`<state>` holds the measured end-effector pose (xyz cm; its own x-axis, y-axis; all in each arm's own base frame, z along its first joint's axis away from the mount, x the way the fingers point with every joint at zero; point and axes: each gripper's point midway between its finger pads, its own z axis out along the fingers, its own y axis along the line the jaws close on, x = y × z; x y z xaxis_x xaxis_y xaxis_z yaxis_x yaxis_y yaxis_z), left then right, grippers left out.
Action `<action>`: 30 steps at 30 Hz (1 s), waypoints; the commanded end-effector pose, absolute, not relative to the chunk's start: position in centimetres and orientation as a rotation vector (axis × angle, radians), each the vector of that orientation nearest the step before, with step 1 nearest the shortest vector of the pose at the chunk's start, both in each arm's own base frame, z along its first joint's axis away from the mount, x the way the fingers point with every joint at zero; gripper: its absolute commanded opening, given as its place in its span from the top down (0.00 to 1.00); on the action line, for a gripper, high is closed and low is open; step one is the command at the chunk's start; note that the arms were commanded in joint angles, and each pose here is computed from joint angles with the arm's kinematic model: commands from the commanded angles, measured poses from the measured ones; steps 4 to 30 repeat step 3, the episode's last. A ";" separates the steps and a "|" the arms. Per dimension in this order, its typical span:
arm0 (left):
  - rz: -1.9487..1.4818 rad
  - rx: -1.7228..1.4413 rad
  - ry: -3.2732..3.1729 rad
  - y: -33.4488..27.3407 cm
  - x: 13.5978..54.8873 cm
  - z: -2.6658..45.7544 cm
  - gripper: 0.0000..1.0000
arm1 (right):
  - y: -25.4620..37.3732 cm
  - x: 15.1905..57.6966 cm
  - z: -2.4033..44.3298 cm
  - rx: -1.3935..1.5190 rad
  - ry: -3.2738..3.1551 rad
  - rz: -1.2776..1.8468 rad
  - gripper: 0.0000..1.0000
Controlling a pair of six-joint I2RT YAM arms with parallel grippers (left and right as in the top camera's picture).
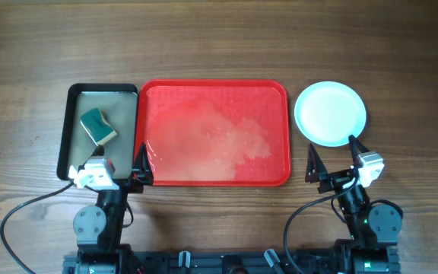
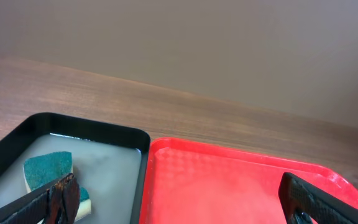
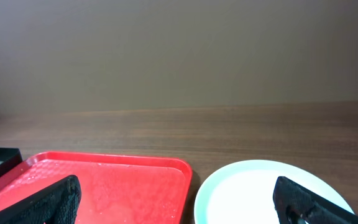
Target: Clean dirty plates on tray and stack at the side
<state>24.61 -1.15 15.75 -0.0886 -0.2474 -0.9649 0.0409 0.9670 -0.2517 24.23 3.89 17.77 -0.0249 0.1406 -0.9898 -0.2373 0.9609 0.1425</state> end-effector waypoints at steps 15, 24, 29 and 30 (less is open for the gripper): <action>-0.220 -0.145 1.645 -1.1 24.6 15.6 0.00 | 3.9 24.2 17.9 -0.065 1.561 0.308 0.00; -0.220 -0.145 1.645 -1.1 24.6 15.6 0.00 | 3.9 24.2 17.9 -0.065 1.561 0.308 0.00; -0.220 -0.145 1.645 -1.1 24.6 15.6 0.00 | 3.9 24.2 17.9 -0.065 1.561 0.308 0.00; -0.220 -0.145 1.645 -1.1 24.6 15.6 0.00 | 3.9 24.2 17.9 -0.065 1.561 0.308 0.00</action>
